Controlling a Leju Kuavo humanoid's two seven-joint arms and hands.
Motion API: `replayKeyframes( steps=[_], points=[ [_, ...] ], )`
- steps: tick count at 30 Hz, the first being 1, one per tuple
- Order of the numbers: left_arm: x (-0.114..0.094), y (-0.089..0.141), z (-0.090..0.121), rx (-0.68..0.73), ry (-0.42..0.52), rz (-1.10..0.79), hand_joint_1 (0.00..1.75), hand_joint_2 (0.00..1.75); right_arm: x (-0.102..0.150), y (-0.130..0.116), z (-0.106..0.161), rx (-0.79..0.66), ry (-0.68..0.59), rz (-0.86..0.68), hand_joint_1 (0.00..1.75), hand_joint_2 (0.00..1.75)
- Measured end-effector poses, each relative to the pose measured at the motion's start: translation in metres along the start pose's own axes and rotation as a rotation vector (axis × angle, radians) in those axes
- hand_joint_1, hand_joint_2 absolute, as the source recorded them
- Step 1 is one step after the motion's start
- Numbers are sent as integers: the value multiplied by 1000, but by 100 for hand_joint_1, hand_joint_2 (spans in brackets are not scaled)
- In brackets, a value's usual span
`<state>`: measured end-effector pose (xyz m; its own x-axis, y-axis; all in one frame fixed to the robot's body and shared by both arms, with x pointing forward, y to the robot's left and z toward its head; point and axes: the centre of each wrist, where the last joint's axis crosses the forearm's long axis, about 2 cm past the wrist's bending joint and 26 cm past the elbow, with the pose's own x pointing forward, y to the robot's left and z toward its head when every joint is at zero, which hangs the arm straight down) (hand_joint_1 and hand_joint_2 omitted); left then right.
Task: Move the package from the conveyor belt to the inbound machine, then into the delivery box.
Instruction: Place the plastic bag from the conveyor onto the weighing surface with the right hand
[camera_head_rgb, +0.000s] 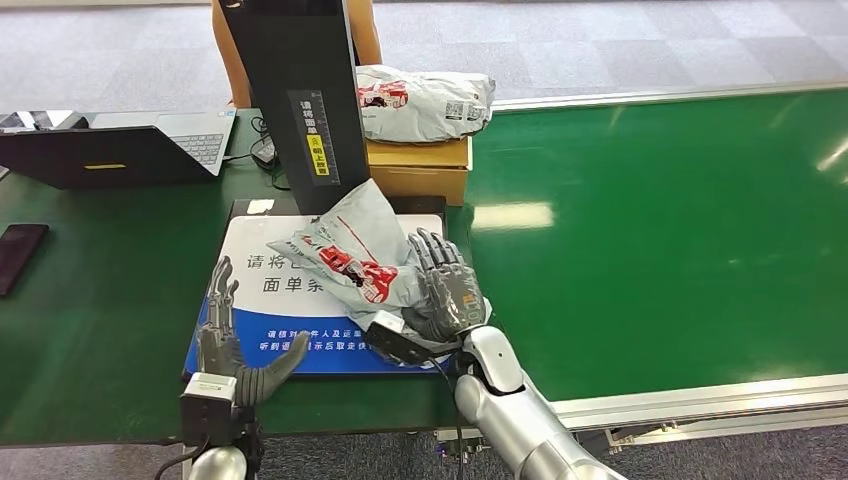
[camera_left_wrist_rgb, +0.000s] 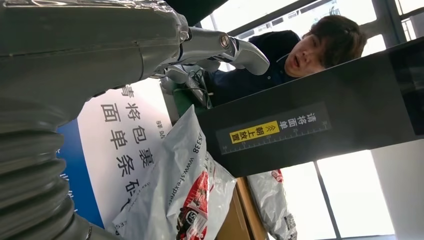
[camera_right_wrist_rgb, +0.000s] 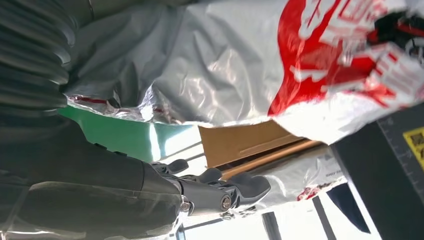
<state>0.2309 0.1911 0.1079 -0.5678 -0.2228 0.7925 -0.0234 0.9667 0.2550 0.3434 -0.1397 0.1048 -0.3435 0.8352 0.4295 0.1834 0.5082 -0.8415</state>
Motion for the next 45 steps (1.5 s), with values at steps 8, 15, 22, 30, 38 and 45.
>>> replayKeyframes(
  steps=[8,15,22,30,38,45],
  points=[
    [-6,-2,-7,-14,-13,7,0,175,-14,-5,10,-128,-53,-201,0,175],
    [-16,-2,-3,-5,-6,9,0,175,-13,-14,25,-164,-157,-837,0,175],
    [-21,3,11,4,18,-15,0,175,-11,-48,35,-292,-231,-1030,0,175],
    [-25,10,20,29,23,-41,0,175,-17,-82,47,-575,-192,-808,0,175],
    [-21,6,21,-10,-7,-56,0,175,-23,-98,71,-739,-116,-720,0,175],
    [-14,5,10,-37,-69,-80,0,175,-26,-97,80,-729,-106,-703,0,175]
  ],
)
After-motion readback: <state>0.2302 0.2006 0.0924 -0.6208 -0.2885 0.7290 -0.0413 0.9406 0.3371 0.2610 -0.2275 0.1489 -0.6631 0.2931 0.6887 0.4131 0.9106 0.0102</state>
